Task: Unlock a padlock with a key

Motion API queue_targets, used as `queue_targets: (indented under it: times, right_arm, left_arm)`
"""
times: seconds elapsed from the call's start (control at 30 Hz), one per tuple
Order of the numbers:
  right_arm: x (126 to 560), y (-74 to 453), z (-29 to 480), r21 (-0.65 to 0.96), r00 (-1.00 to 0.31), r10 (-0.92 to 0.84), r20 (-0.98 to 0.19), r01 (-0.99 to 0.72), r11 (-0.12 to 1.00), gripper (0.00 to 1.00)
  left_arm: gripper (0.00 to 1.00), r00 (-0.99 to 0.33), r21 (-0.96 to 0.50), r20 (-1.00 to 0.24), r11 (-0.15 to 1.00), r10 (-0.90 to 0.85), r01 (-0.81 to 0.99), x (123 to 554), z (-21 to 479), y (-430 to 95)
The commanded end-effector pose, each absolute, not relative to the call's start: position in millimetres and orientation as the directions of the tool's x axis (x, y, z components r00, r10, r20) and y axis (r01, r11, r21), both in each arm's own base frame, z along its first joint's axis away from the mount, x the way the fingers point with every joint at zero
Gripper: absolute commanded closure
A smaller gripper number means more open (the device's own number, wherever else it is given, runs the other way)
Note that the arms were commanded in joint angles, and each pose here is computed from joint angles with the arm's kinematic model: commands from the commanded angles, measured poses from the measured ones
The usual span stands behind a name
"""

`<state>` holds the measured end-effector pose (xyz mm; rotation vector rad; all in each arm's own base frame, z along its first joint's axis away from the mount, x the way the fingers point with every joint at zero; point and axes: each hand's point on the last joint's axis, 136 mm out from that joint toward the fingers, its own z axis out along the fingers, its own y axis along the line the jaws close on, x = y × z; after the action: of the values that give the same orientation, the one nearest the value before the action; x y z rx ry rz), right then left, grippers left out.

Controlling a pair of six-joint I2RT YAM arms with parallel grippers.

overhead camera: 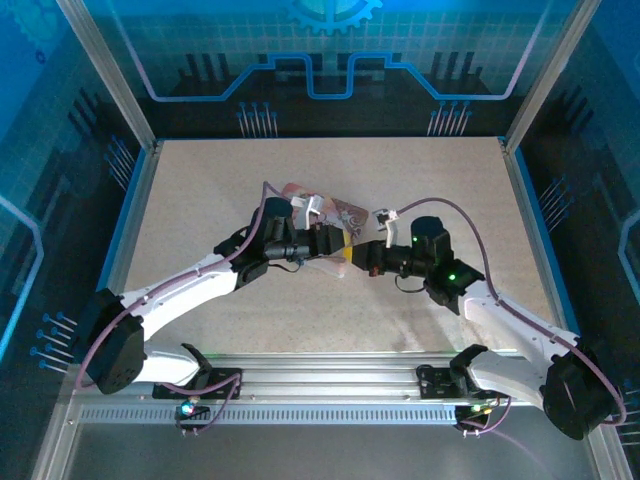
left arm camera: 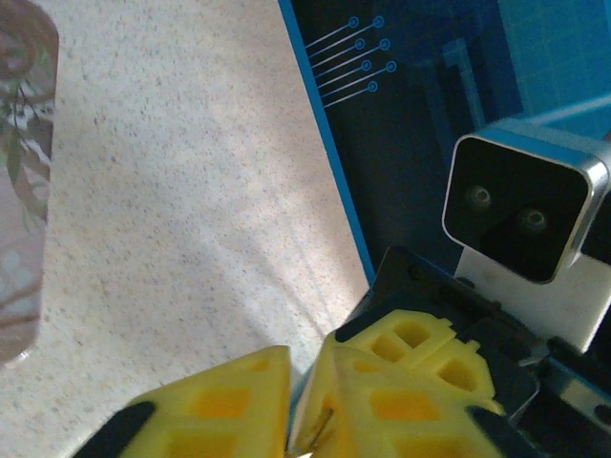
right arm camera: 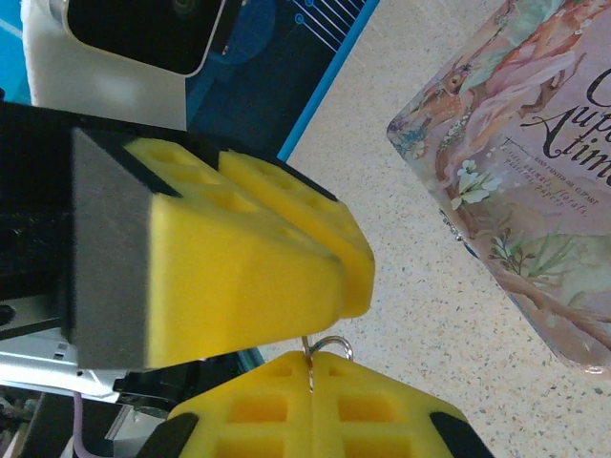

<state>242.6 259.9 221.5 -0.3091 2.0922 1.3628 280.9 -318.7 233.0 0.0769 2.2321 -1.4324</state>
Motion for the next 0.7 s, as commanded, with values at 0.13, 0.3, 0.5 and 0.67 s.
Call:
queue_targets:
  times: [0.13, 0.3, 0.5, 0.67]
  right_arm:
    - [246, 252, 223, 0.773, -0.790, 0.172, -0.588, -0.487, 0.405, 0.94]
    - [250, 241, 229, 0.820, -0.789, 0.257, -0.559, -0.478, 0.316, 0.77]
    - [245, 244, 235, 0.818, -0.790, 0.234, -0.566, -0.503, 0.280, 0.64]
    - [246, 248, 234, 0.827, -0.801, 0.230, -0.553, -0.495, 0.267, 0.64]
  left_arm:
    - [1.00, -0.874, -0.842, -0.445, 0.426, -0.198, 0.332, 279, 241, -324]
    - [1.00, -0.869, -0.843, -0.450, 0.419, -0.208, 0.336, 281, 246, -324]
    - [1.00, -0.868, -0.846, -0.447, 0.418, -0.217, 0.331, 282, 246, -324]
    - [1.00, -0.869, -0.848, -0.445, 0.416, -0.218, 0.329, 282, 246, -324]
